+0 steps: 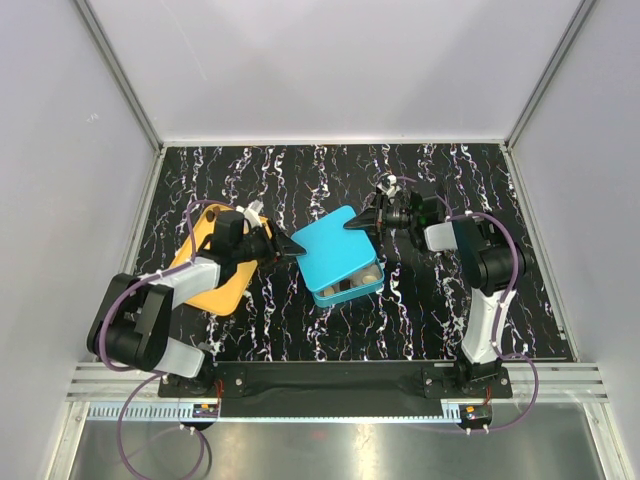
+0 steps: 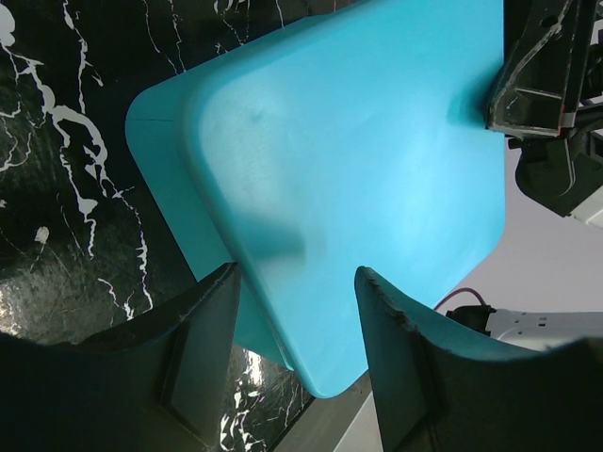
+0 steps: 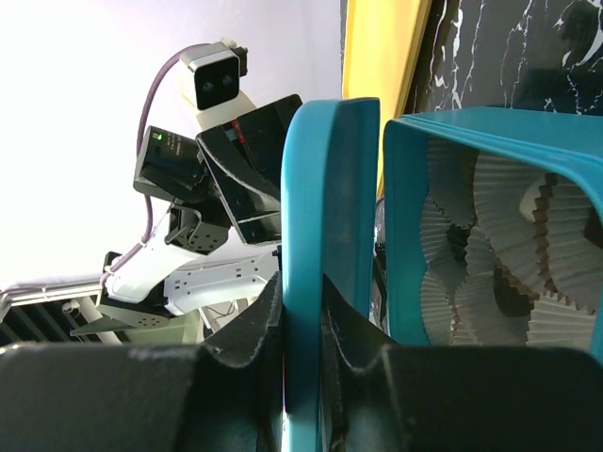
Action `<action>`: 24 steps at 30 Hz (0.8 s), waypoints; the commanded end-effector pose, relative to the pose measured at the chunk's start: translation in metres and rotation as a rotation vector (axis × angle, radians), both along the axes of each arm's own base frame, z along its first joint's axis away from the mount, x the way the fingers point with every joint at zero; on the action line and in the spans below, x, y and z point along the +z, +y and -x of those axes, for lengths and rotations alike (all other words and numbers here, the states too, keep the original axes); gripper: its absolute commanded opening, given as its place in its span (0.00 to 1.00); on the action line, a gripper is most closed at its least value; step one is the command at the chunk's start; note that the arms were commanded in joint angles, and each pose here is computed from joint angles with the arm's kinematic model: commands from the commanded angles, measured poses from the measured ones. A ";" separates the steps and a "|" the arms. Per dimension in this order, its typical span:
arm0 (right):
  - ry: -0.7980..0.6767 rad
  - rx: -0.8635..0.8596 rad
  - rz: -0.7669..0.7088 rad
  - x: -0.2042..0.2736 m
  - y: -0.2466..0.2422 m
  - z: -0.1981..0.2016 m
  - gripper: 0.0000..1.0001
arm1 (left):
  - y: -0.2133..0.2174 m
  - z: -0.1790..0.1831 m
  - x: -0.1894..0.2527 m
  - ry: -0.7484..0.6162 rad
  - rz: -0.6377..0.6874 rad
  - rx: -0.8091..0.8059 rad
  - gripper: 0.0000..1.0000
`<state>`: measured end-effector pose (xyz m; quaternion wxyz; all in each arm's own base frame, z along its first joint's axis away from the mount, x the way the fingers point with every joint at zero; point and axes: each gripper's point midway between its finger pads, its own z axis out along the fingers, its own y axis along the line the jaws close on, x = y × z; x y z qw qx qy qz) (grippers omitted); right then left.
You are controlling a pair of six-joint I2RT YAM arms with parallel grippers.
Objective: Pack the chocolate
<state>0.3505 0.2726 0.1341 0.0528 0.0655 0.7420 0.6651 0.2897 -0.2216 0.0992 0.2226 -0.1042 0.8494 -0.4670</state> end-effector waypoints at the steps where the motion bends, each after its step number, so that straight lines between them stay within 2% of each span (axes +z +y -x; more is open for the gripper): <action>1: -0.054 0.015 -0.022 0.005 0.002 0.001 0.03 | -0.006 -0.013 0.015 -0.081 0.022 0.000 0.56; 24: -0.033 0.049 0.019 -0.019 -0.002 0.016 0.12 | -0.009 -0.010 -0.001 -0.036 -0.007 -0.014 0.54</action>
